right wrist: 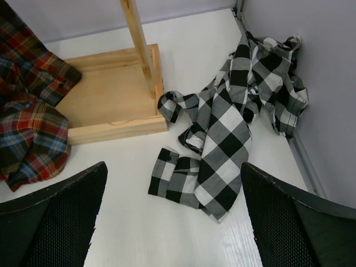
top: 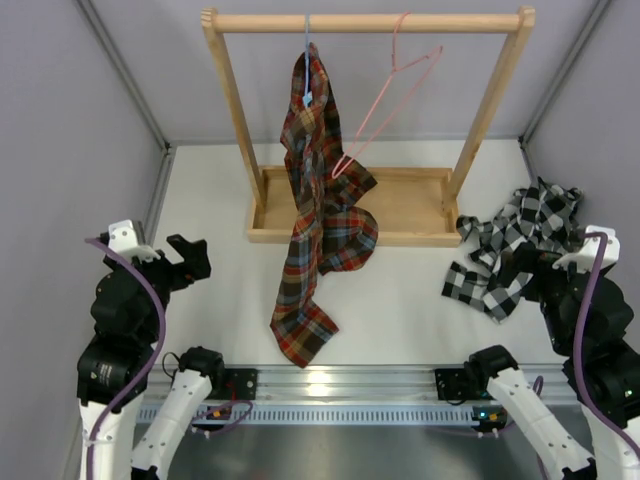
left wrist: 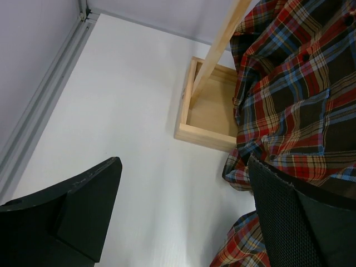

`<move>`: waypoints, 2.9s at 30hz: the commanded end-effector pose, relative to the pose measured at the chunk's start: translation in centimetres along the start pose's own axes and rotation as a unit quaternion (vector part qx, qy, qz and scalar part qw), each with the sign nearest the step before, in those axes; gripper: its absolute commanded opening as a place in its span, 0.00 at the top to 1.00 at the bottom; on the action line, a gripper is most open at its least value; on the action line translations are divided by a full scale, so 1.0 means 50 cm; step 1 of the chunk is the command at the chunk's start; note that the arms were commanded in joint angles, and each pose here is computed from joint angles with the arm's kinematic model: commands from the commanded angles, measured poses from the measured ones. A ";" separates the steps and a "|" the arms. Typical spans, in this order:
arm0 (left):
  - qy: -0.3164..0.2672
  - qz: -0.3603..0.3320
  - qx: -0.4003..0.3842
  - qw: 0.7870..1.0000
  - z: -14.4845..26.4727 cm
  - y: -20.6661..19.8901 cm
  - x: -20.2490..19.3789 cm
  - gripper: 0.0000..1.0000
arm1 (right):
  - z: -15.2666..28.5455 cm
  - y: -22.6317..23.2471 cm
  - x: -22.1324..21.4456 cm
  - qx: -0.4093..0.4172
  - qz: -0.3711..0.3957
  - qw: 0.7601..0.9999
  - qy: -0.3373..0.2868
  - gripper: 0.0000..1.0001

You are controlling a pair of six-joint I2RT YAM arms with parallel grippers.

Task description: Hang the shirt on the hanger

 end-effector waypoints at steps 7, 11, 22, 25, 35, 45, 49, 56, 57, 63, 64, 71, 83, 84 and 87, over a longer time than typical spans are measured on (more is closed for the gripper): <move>-0.003 0.009 -0.001 1.000 -0.029 -0.007 -0.020 0.02 | -0.022 0.026 -0.004 0.026 -0.014 1.000 0.010 0.01; 0.004 0.022 -0.006 1.000 -0.045 -0.013 -0.042 0.02 | -0.055 0.054 -0.023 0.054 -0.026 0.998 0.024 0.01; 0.026 0.025 -0.029 0.999 -0.063 -0.024 -0.094 0.02 | -0.344 0.053 -0.075 -0.094 -0.037 0.986 0.133 0.01; 0.022 0.023 -0.037 0.999 -0.058 -0.027 -0.097 0.02 | -0.422 -0.014 -0.078 -0.153 -0.058 0.978 0.130 0.01; 0.016 0.025 -0.051 0.998 -0.049 -0.032 -0.098 0.02 | -0.607 -0.146 -0.212 -0.241 -0.127 0.935 0.226 0.07; 0.003 0.016 -0.099 0.995 -0.036 -0.048 -0.084 0.02 | -0.489 -0.077 -0.245 -0.200 -0.160 0.949 0.183 1.00; -0.015 0.000 -0.223 0.975 -0.018 -0.098 -0.057 0.02 | -0.339 -0.010 -0.168 -0.094 -0.200 0.970 0.101 1.00; -0.002 -0.007 -0.431 0.902 0.016 -0.187 0.012 0.02 | -0.154 0.095 -0.086 0.118 -0.216 0.959 0.138 1.00; 0.004 -0.006 -0.442 0.897 0.009 -0.194 0.016 0.02 | -0.135 0.114 -0.087 0.161 -0.223 0.948 0.160 1.00; -0.023 -0.010 -0.484 0.875 0.018 -0.213 0.064 0.02 | -0.060 0.161 -0.092 0.280 -0.252 0.899 0.225 1.00; -0.036 -0.012 -0.484 0.874 0.028 -0.212 0.080 0.02 | -0.051 0.160 -0.092 0.277 -0.252 0.900 0.222 1.00; -0.029 0.017 -0.549 0.835 0.034 -0.245 0.135 0.02 | -0.036 0.197 -0.127 0.391 -0.249 0.838 0.288 1.00; 0.010 -0.071 -0.467 0.881 0.016 -0.464 0.047 0.02 | -0.096 0.151 -0.139 0.251 -0.125 0.909 0.308 1.00; 0.011 -0.065 -0.454 0.889 0.014 -0.466 0.047 0.02 | -0.101 0.153 -0.146 0.250 -0.125 0.905 0.319 1.00; 0.005 -0.051 -0.423 0.905 0.006 -0.460 0.060 0.02 | -0.111 0.170 -0.214 0.256 -0.136 0.887 0.360 1.00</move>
Point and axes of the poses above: each gripper's point midway between its finger pads, its own z axis back along the fingers, its own y axis along the line the jaws close on, x = y × z, the point moved 7 cm from there along z, back along the fingers, and after that the axes turned 11 degrees about -z, right-handed, at the moved point
